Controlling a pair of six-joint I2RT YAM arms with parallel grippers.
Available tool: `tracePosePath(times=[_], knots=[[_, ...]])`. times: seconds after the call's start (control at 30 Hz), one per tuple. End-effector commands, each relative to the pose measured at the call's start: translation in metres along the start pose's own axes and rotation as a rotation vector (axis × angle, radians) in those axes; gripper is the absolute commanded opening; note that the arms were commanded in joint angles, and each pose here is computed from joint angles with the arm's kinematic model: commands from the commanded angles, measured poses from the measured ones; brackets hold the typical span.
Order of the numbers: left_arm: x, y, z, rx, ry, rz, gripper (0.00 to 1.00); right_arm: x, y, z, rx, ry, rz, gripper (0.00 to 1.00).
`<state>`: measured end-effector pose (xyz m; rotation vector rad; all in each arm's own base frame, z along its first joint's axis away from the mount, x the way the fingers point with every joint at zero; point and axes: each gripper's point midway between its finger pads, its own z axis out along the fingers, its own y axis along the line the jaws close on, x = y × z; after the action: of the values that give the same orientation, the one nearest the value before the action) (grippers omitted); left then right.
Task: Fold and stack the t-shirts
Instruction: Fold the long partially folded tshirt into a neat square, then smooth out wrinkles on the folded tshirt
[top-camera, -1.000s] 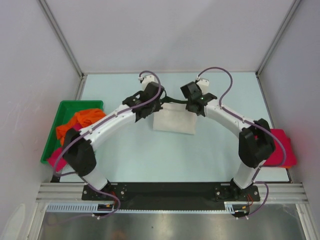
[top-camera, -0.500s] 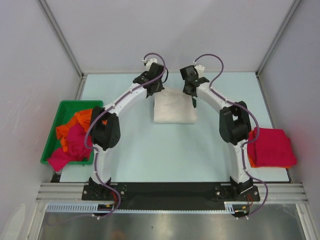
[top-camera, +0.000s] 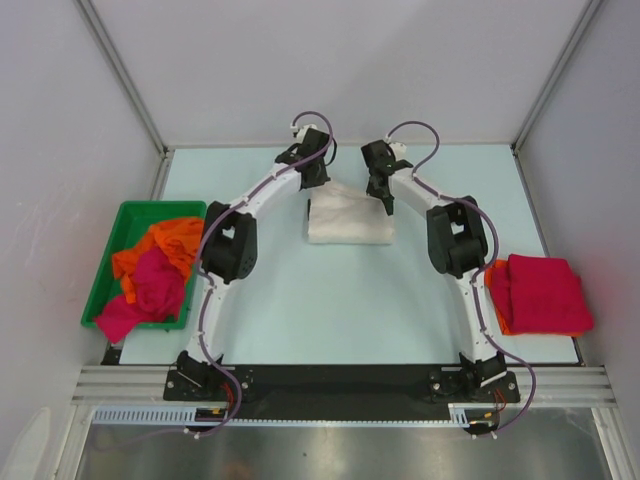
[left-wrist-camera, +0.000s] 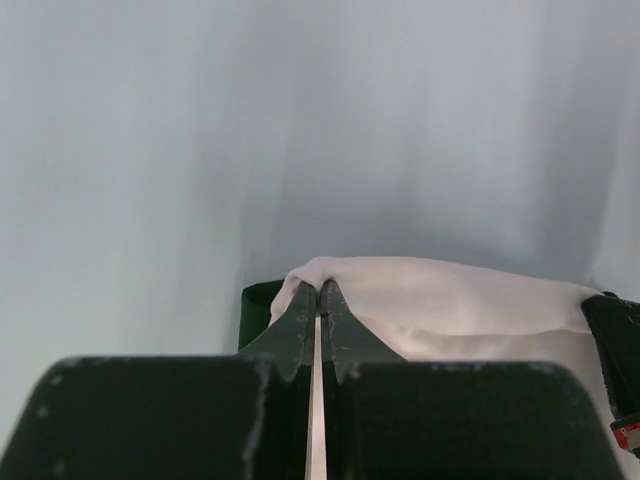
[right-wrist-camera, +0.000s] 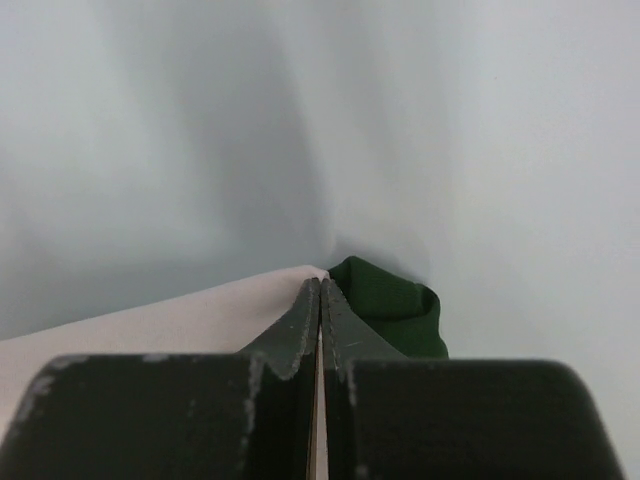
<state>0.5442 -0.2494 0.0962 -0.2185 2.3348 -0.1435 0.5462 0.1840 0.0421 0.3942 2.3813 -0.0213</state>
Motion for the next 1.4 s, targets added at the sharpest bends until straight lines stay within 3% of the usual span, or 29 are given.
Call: tracePosePath(times=[0.0, 0.03, 0.07, 0.1, 0.13, 0.17, 0.2, 0.27, 0.37, 0.43, 0.47, 0.5, 0.57, 0.67, 0.87, 1.2, 1.37], knots=[[-0.032, 0.003, 0.003, 0.006, -0.056, -0.016, 0.0, -0.021, -0.014, 0.015, 0.014, -0.031, 0.032, 0.0], [-0.032, 0.003, 0.005, 0.005, -0.056, -0.018, 0.0, -0.022, -0.01, 0.016, -0.017, -0.022, 0.034, 0.0], [-0.039, 0.003, 0.001, 0.005, -0.067, -0.028, 0.14, -0.031, -0.006, 0.011, -0.042, -0.038, 0.047, 0.0], [-0.043, 0.004, -0.002, -0.002, -0.078, -0.041, 0.19, -0.04, -0.002, 0.004, -0.066, -0.062, 0.055, 0.04], [-0.049, 0.003, -0.01, 0.0, -0.098, -0.058, 0.23, -0.049, 0.003, -0.005, -0.096, -0.094, 0.059, 0.21], [-0.061, 0.002, -0.023, 0.017, -0.13, -0.076, 0.36, -0.055, 0.007, -0.01, -0.128, -0.138, 0.062, 0.29], [-0.069, 0.001, -0.035, 0.027, -0.153, -0.086, 0.43, -0.072, 0.013, -0.032, -0.159, -0.181, 0.071, 0.43], [-0.084, 0.0, -0.059, 0.043, -0.204, -0.104, 0.56, -0.087, 0.017, -0.05, -0.163, -0.201, 0.065, 0.51], [-0.088, -0.001, -0.08, 0.07, -0.217, -0.096, 0.59, -0.093, 0.023, -0.075, -0.189, -0.214, 0.062, 0.56], [-0.08, -0.003, -0.083, 0.084, -0.196, -0.093, 0.56, -0.08, 0.028, -0.087, -0.223, -0.193, 0.049, 0.45], [-0.064, -0.005, -0.079, 0.099, -0.161, -0.084, 0.5, -0.073, 0.03, -0.089, -0.227, -0.184, 0.046, 0.36], [-0.059, -0.008, -0.081, 0.118, -0.148, -0.086, 0.45, -0.058, 0.028, -0.086, -0.226, -0.16, 0.032, 0.17], [-0.036, -0.018, -0.078, 0.16, -0.104, -0.079, 0.32, -0.042, 0.034, -0.092, -0.232, -0.136, 0.02, 0.02], [-0.014, -0.035, -0.076, 0.201, -0.073, -0.051, 0.21, -0.006, 0.038, -0.084, -0.227, -0.06, 0.004, 0.0], [0.04, -0.042, -0.049, 0.219, 0.077, -0.033, 0.11, 0.054, 0.029, -0.06, -0.176, 0.054, -0.021, 0.0], [0.137, -0.008, -0.018, 0.099, 0.34, 0.002, 0.13, 0.13, -0.01, -0.039, -0.039, 0.246, -0.022, 0.0], [0.174, 0.013, -0.018, 0.049, 0.426, 0.001, 0.11, 0.142, -0.019, -0.041, -0.029, 0.248, -0.044, 0.0]])
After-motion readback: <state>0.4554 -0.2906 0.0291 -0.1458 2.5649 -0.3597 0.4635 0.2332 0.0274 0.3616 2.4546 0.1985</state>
